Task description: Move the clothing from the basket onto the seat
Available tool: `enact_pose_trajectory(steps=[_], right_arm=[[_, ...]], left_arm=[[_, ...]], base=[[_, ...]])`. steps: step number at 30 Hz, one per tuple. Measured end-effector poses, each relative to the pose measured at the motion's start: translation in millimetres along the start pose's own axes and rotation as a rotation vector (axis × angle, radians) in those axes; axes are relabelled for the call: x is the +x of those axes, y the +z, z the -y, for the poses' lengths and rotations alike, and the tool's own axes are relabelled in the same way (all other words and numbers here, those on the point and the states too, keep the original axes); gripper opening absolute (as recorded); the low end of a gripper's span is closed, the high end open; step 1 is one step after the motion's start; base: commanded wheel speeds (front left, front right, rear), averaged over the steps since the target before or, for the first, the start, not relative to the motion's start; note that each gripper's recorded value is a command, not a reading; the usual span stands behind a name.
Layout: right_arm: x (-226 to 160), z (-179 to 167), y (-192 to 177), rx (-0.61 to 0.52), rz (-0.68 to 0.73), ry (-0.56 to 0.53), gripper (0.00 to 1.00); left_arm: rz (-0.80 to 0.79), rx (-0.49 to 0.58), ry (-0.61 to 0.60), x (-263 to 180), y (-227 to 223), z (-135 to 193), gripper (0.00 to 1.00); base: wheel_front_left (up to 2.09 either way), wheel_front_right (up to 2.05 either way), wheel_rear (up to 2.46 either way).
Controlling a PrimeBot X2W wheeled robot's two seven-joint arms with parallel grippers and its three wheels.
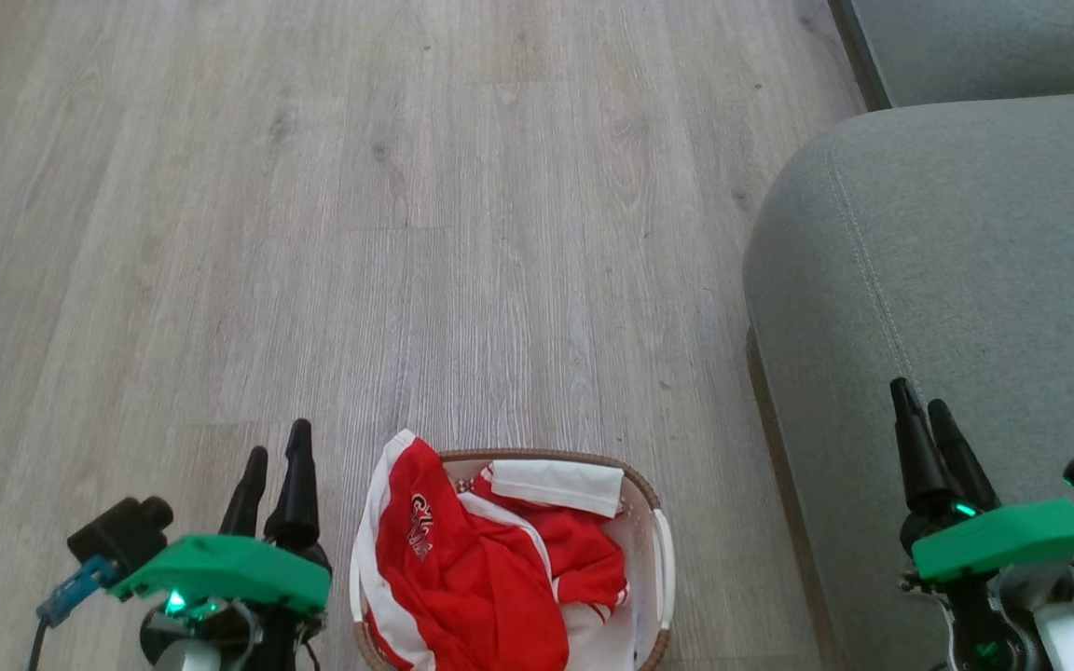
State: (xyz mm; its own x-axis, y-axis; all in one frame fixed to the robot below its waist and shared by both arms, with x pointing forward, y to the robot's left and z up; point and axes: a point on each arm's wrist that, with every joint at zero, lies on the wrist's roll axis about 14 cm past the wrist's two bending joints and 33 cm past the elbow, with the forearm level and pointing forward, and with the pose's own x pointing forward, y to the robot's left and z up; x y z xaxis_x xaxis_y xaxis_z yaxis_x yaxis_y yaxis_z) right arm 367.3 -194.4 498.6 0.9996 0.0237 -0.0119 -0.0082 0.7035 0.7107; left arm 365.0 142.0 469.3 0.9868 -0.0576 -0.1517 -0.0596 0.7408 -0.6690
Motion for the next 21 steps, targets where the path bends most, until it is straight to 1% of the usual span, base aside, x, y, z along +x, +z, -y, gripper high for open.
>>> enact_pose_trajectory(steps=[8,21], right_arm=[[0.6,-8.0,-0.3,-0.072,0.002,0.031,1.0],[2.2,-22.5,7.2,-0.22,0.033,0.093,1.0]], left_arm=[[0.027,0.086,-0.034,2.2,4.2,12.0,1.0],[0.062,0.241,-0.068,2.1,6.0,26.4,1.0]], base=[[0.0,0.0,0.0],[0.0,0.0,0.0]])
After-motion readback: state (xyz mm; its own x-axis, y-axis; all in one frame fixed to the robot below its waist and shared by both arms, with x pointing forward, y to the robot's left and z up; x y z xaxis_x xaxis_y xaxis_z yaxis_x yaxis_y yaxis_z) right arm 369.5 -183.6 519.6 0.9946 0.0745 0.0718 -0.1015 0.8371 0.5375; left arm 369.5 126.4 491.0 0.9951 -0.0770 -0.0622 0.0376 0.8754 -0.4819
